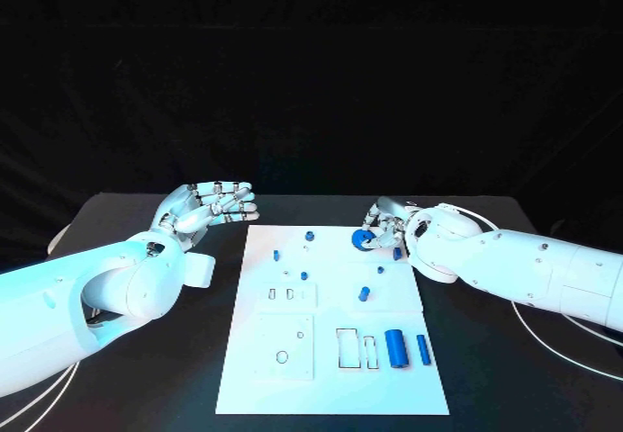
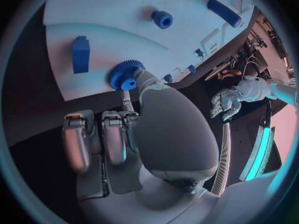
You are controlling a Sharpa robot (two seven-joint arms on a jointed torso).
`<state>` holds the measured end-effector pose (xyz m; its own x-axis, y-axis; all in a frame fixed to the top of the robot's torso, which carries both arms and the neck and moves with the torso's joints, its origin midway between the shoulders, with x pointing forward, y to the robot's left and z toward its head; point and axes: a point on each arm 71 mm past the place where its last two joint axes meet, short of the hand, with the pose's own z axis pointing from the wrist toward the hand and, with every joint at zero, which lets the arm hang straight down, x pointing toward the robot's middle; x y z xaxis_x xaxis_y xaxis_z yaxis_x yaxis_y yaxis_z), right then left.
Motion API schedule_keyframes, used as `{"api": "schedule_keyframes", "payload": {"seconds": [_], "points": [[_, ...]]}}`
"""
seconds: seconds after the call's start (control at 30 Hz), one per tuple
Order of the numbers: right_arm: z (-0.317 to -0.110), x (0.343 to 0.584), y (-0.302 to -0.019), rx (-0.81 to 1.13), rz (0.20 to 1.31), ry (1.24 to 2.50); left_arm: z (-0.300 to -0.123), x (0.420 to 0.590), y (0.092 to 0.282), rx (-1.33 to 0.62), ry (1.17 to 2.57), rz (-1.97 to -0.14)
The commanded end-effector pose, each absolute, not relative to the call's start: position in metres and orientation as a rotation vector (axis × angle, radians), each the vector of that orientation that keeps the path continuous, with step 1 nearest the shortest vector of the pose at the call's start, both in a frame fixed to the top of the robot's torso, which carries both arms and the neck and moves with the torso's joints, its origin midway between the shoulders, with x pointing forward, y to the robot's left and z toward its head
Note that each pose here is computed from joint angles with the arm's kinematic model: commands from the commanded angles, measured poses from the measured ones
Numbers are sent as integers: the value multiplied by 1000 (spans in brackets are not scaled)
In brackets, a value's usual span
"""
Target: Assemble the parts on the task board
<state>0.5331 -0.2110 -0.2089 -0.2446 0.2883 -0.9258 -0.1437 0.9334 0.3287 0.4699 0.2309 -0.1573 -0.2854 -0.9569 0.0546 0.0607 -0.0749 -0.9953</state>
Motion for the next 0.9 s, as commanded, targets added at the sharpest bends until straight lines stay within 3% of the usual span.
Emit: {"api": "schedule_keyframes", "payload": {"seconds": [0.03,0.6,0.9], "points": [[-206,527,-204,44,407,1711,-156,470,229,-1048,1334,-1525],[-180,494,-146,-163,538,1524,-156,470,229,-1050,1338,-1524],[-186,493,-112,-221,555,1501,-156,470,226,-1049,1341,-1531]]}}
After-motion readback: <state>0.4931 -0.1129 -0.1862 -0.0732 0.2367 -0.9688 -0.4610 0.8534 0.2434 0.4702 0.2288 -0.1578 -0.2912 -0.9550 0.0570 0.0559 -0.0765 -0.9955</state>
